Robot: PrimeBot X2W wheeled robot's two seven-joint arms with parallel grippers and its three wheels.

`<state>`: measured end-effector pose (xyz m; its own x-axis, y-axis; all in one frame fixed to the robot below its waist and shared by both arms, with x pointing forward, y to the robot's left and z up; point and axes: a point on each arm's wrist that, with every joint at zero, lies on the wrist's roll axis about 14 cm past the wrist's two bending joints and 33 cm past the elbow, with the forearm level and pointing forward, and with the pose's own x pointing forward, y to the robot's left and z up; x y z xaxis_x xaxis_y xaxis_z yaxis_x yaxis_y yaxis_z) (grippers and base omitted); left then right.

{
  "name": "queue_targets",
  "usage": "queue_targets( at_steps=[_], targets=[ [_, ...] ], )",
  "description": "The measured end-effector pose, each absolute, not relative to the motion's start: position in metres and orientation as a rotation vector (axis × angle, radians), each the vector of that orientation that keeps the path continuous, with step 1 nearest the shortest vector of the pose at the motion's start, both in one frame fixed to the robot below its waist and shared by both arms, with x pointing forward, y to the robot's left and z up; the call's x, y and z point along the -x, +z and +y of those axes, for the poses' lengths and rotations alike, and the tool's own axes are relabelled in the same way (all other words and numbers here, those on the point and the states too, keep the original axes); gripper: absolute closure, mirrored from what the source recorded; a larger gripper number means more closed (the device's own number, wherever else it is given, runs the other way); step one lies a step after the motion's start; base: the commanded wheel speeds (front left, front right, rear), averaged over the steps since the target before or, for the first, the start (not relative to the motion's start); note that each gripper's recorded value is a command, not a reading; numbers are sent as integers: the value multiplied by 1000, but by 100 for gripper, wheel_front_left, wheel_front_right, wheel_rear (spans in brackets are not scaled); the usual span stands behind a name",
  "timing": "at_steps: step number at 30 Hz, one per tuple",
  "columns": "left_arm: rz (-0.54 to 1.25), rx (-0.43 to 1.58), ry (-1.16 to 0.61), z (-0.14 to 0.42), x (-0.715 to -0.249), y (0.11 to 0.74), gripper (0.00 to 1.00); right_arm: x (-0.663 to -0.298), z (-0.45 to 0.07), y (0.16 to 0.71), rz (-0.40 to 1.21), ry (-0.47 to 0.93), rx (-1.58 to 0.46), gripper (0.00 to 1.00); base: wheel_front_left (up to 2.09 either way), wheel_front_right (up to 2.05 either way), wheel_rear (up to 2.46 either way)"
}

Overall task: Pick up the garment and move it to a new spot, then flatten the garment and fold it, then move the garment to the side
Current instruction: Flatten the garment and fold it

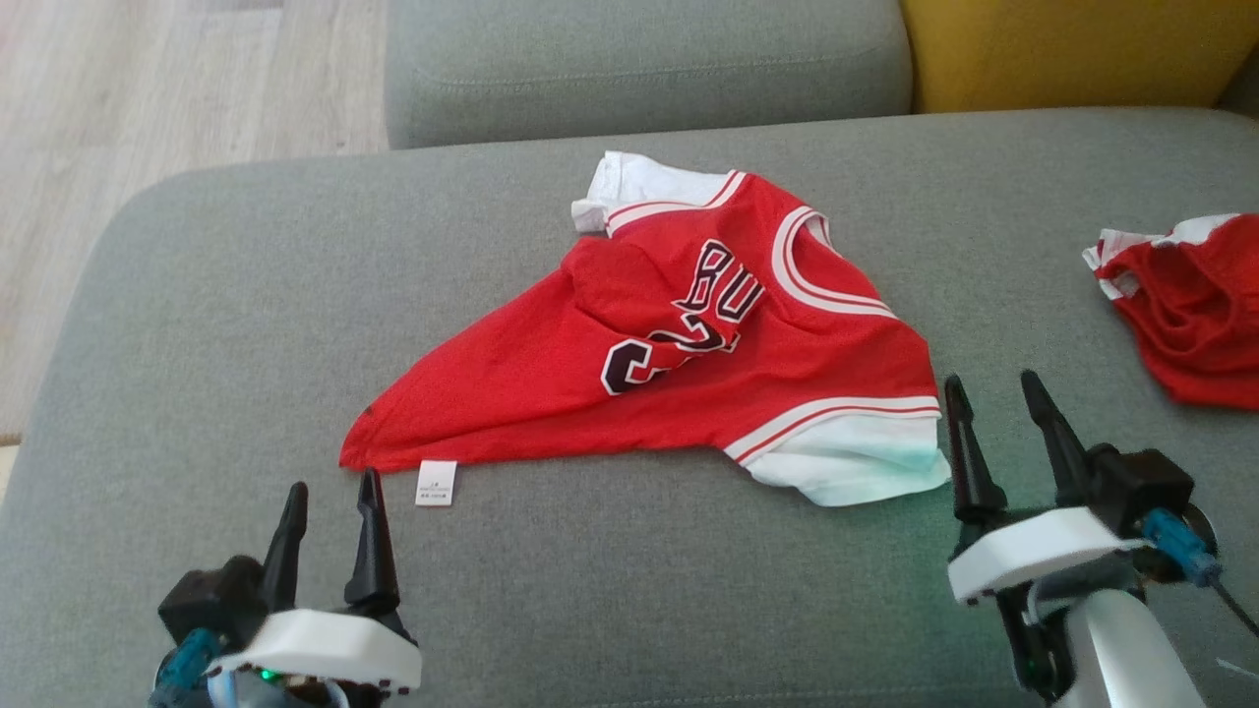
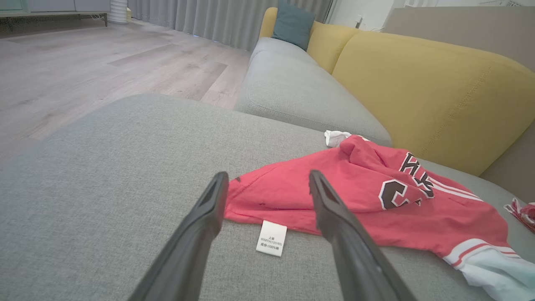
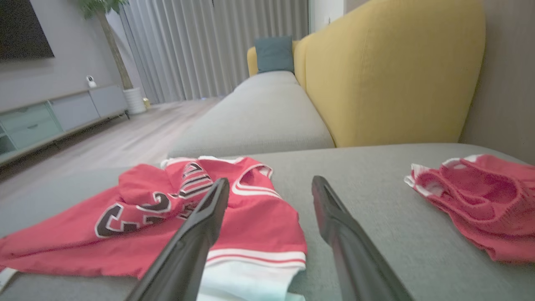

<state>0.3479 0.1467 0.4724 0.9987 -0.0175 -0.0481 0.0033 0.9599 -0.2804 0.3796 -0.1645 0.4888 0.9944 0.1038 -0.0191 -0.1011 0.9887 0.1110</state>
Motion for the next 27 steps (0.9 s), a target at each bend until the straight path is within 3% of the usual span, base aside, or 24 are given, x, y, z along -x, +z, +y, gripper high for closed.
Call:
queue_targets(
  at_steps=[9,27],
  targets=[
    [98,280,-2,147,-352,457,0,-348,-184,413,315,47,-49,0,0,0,0],
    [158,280,23,151,-361,437,0,-374,-185,364,463,22,-95,0,0,0,0]
  ],
)
